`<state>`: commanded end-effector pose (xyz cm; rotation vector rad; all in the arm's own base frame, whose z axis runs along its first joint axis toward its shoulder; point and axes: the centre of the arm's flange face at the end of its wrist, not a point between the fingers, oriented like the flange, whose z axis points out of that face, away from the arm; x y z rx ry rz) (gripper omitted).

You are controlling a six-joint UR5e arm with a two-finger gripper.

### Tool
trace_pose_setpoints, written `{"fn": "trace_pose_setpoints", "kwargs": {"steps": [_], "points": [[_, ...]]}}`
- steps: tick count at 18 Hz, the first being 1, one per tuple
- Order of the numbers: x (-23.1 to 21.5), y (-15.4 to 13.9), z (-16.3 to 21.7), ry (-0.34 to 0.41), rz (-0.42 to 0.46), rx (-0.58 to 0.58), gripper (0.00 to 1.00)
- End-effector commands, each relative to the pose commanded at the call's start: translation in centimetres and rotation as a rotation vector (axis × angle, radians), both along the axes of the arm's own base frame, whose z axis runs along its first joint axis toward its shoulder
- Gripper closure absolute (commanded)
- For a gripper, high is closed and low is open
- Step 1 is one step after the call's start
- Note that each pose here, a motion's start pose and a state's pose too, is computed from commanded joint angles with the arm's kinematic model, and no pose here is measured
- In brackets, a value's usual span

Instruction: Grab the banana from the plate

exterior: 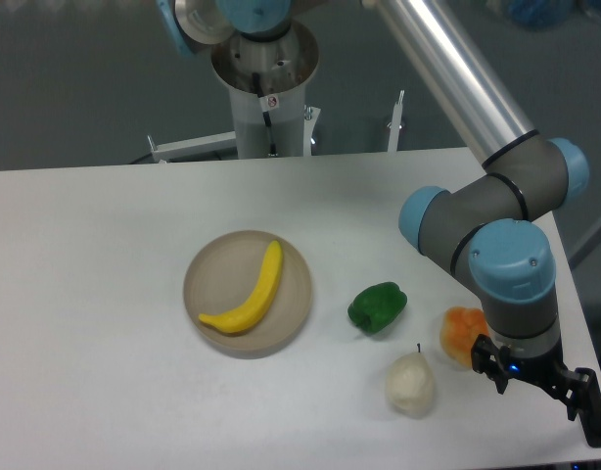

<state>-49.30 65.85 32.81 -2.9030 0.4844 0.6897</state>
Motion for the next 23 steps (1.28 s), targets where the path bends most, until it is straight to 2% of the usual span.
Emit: {"fn": "trace_pose_setpoints", "kwargs": {"steps": [15, 17, 20, 23], "points": [[1.6, -0.6, 0.7, -0.022, -0.007, -0.007, 0.00], [3.4, -0.9, 0.6, -0.039, -0.007, -0.013, 0.00], [5.2, -2.0, 1.6, -0.066, 0.048, 0.005, 0.00], [8.2, -2.9, 2.0, -0.155, 0.113, 0.006, 0.00]]}}
